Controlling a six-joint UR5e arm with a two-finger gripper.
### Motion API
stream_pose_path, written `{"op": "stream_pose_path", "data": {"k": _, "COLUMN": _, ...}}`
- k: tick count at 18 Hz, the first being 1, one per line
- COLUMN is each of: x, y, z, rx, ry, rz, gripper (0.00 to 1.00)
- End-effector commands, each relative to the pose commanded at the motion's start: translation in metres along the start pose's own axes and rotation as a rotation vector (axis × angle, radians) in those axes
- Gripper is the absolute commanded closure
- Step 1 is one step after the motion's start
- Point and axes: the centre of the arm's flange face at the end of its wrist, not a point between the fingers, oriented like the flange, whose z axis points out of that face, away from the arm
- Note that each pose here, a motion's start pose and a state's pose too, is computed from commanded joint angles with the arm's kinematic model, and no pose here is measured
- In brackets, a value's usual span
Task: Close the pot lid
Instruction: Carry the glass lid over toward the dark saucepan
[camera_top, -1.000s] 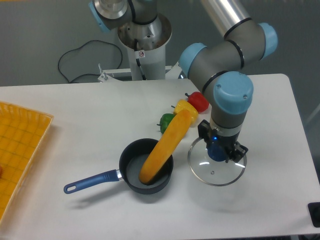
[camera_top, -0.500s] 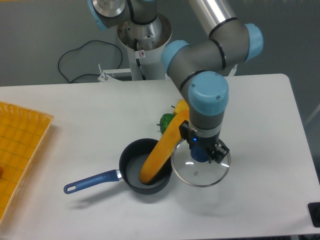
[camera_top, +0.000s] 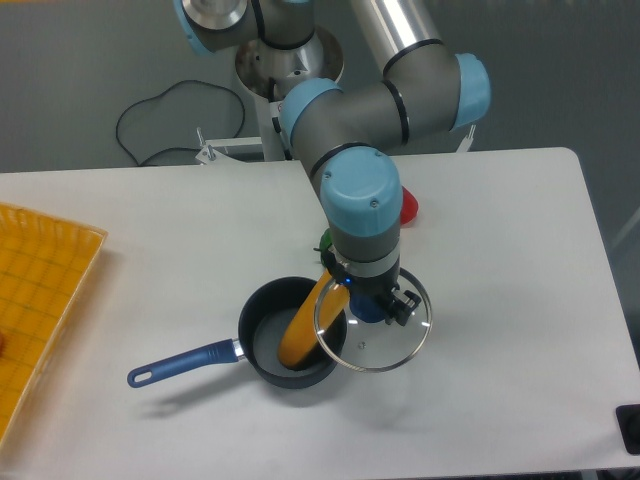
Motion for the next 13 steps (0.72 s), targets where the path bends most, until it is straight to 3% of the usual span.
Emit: {"op": "stream_pose_path", "data": {"k": 13, "x": 0.041, "y": -0.032, "z": 0.004, "rx": -0.044, "ry": 0.065, "rz": -0.051, "gripper": 0.49}}
